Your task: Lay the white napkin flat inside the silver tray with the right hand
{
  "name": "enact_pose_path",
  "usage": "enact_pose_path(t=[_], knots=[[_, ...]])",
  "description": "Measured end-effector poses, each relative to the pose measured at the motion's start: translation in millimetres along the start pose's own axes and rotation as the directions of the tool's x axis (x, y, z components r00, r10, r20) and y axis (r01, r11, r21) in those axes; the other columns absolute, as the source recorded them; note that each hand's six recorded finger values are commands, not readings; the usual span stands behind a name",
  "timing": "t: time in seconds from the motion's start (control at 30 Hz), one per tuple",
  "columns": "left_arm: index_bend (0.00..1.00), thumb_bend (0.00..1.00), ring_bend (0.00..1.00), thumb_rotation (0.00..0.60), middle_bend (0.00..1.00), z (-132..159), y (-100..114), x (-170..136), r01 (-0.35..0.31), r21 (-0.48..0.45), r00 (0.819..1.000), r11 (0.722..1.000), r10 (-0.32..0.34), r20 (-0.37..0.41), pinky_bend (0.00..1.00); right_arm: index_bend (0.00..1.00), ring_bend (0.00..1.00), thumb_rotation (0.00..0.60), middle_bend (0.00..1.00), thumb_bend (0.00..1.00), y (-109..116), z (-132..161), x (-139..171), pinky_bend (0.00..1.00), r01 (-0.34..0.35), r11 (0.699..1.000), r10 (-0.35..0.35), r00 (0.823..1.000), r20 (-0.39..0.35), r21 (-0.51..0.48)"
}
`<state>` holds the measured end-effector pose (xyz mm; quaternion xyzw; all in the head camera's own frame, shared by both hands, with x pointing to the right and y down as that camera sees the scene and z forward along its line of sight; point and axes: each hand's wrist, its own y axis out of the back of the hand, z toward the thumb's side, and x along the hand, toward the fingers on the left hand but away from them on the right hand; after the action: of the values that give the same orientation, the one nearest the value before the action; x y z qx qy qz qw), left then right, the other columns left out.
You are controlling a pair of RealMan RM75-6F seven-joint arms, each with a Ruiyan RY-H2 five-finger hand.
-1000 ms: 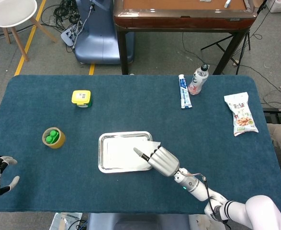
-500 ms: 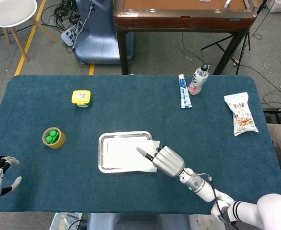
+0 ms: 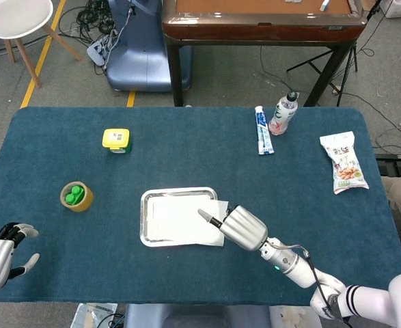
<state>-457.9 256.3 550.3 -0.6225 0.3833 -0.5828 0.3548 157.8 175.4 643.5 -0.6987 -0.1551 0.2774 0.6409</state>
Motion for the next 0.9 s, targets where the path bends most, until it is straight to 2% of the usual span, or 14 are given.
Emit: enact_pose_path(t=[0.17, 0.27, 0.53, 0.67, 0.77, 0.9], knots=[[0.4, 0.23, 0.23, 0.6, 0.35, 0, -2, 0, 0.017, 0.008, 1.0, 1.0, -0.018, 0.02, 0.48, 0.18, 0.85, 0.6, 0.99, 0.0, -4, -7, -3, 1.0, -0.085, 0.996, 0.085, 0.996, -0.017, 0.019], [0.4, 0.23, 0.23, 0.6, 0.35, -1, -2, 0, 0.025, 0.009, 0.999, 1.0, -0.025, 0.027, 0.48, 0.18, 0.85, 0.6, 0.99, 0.07, -7, -11, -7, 1.0, -0.134, 0.99, 0.135, 0.991, -0.027, 0.036], [0.41, 0.23, 0.23, 0.6, 0.35, 1, 2, -4, 0.027, 0.001, 0.998, 1.0, -0.027, 0.05, 0.48, 0.18, 0.85, 0.6, 1.0, 0.67, -15, -15, -22, 1.0, -0.198, 0.978, 0.201, 0.979, -0.041, 0.07], [0.41, 0.23, 0.23, 0.6, 0.35, 1, 2, -5, 0.028, -0.004, 0.998, 1.0, -0.027, 0.052, 0.48, 0.18, 0.87, 0.6, 1.0, 0.88, -27, -13, -30, 1.0, -0.226, 0.972, 0.229, 0.973, -0.04, 0.066], [0.41, 0.23, 0.23, 0.6, 0.35, 0, 3, -5, 0.029, -0.004, 0.998, 1.0, -0.029, 0.049, 0.48, 0.18, 0.89, 0.6, 1.0, 0.99, -34, -10, -34, 1.0, -0.248, 0.967, 0.25, 0.967, -0.041, 0.056], [0.41, 0.23, 0.23, 0.6, 0.35, 0, 3, -5, 0.028, -0.005, 0.998, 1.0, -0.028, 0.049, 0.48, 0.18, 0.91, 0.6, 1.0, 1.0, -40, -6, -37, 1.0, -0.274, 0.961, 0.276, 0.96, -0.044, 0.047]])
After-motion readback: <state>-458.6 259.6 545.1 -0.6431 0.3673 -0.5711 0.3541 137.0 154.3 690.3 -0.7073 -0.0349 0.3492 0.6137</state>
